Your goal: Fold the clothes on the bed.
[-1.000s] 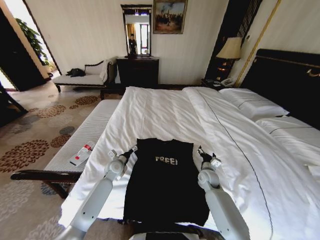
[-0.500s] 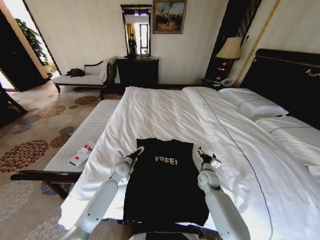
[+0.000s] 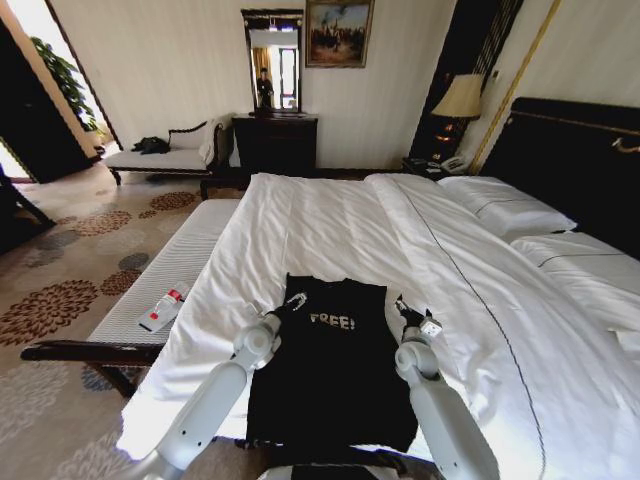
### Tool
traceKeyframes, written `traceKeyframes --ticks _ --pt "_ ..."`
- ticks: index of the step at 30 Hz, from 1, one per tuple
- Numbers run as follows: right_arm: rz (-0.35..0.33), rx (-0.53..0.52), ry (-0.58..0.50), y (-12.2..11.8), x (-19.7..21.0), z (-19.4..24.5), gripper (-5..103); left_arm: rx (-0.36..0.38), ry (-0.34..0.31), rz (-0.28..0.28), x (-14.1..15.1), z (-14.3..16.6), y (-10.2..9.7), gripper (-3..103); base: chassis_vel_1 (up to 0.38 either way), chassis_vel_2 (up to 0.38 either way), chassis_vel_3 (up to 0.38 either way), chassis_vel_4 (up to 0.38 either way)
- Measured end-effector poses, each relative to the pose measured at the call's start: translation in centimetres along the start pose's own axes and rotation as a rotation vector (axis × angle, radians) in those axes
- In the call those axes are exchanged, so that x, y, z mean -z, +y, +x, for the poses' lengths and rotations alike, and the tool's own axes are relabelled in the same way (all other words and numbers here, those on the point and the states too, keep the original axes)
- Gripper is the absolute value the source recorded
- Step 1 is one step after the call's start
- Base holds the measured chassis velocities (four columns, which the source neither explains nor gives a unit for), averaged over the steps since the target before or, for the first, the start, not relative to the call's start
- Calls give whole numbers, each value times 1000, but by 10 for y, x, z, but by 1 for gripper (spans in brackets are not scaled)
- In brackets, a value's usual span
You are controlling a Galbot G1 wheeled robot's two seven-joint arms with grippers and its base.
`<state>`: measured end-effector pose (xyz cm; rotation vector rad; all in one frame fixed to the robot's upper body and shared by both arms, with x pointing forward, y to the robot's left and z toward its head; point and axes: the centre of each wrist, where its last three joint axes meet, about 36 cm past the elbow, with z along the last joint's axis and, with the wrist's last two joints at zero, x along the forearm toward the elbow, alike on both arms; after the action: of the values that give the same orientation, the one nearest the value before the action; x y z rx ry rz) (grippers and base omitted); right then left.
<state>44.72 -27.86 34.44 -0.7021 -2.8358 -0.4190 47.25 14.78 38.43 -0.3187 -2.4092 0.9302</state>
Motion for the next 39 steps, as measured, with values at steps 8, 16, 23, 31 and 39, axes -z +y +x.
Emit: traceKeyframes --ticks 8,16,23,31,39 --pt "7 -7 8 0 -4 -2 100 20 -34 -1 17 2 8 100 0 0 0 0" --pt "8 0 8 5 -4 -4 100 72 -98 18 46 0 28 100 0 0 0 0" --pt "15 -4 11 3 -5 -6 100 64 -145 45 76 -4 24 100 0 0 0 0" --pt "24 -18 18 -2 -7 -8 100 38 -96 36 62 -11 8 100 0 0 0 0" --pt "26 -33 18 -10 -5 -10 100 63 -53 -7 34 -4 15 100 0 0 0 0"
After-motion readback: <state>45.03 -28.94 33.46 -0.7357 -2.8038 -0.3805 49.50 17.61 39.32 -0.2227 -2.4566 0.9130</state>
